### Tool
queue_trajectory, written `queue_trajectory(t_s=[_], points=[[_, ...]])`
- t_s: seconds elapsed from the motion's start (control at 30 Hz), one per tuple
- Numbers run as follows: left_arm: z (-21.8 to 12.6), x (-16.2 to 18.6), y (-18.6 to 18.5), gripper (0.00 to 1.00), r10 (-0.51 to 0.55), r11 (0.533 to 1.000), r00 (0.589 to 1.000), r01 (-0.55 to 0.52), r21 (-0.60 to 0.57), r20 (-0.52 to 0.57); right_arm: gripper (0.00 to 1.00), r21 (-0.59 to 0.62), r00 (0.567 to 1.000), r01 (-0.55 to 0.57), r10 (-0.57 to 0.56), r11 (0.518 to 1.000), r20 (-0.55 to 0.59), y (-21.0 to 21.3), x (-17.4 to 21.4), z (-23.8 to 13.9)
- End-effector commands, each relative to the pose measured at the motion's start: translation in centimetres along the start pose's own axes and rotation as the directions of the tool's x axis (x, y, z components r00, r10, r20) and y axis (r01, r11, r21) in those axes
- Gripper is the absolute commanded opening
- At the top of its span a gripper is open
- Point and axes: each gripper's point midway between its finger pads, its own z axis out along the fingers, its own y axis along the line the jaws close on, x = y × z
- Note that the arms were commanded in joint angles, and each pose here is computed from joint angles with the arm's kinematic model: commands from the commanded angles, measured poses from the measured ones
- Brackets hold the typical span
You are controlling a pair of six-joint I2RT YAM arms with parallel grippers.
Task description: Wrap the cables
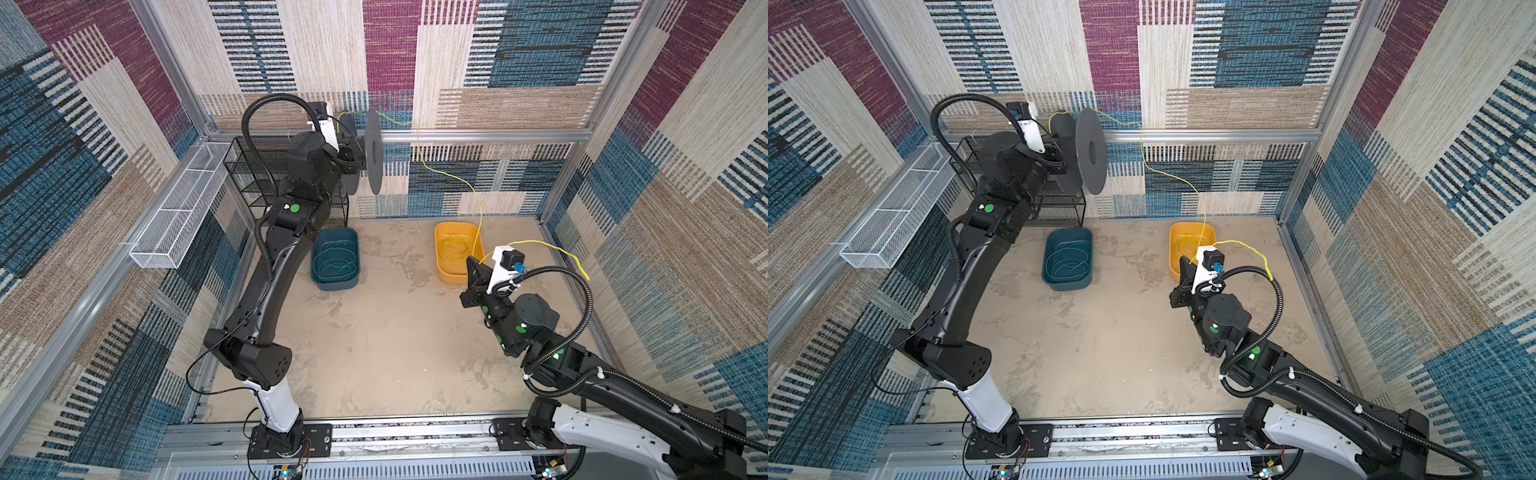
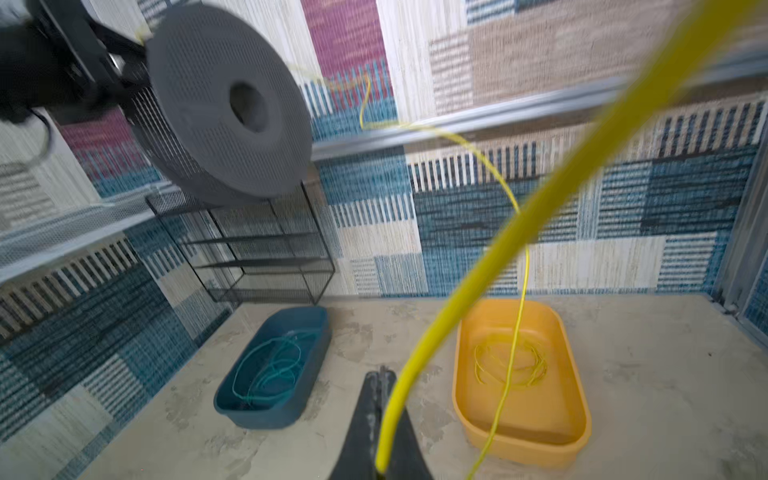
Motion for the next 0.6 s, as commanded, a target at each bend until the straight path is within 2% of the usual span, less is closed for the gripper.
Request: queue_trajectory(t_s=[0.0,0.1,0.2,0.27,0.4,0.5,0.57], points=[[-1.4,-2.4,-0.7,0.00,-0.169,0.979,0.985,0.166,0.115,0.019,0.00,-0.081,0.984,-0.049,0.034,0.995,-0.174,1.2,6.0,0.2],[-1.7,-4.1,1.4,0.00,-0.298,0.951,0.952,0.290,0.106,0.069,0.00,-0.182,0.964,-0.042,-0.008,0.982,-0.265,3.7,10.8,-1.0],[-1.4,-5.5,2.6,0.00,-0.413,0.905,0.907,0.397,0.154,0.082,0.00,-0.215,0.926,0.003,-0.084,0.977,-0.367,5.8,15.2,-1.7],[-1.5,-6.1,3.1,0.00,-0.422,0.903,0.900,0.407,0.135,0.109,0.00,-0.257,0.926,-0.002,-0.096,0.966,-0.365,6.9,16.2,-2.4],[-1.1,-5.8,5.2,0.00,-0.377,0.924,0.909,0.383,0.002,0.181,0.00,-0.346,0.931,0.013,-0.138,0.938,-0.337,10.6,15.6,-4.7],[-0.1,-5.4,5.5,0.00,-0.431,0.900,0.881,0.436,0.019,0.196,0.00,-0.444,0.915,0.030,-0.203,0.895,-0.348,14.3,16.7,-5.9],[0.6,-4.8,5.2,0.00,-0.400,0.911,0.894,0.412,-0.022,0.201,0.00,-0.505,0.915,0.087,-0.269,0.859,-0.300,17.1,17.0,-7.7]])
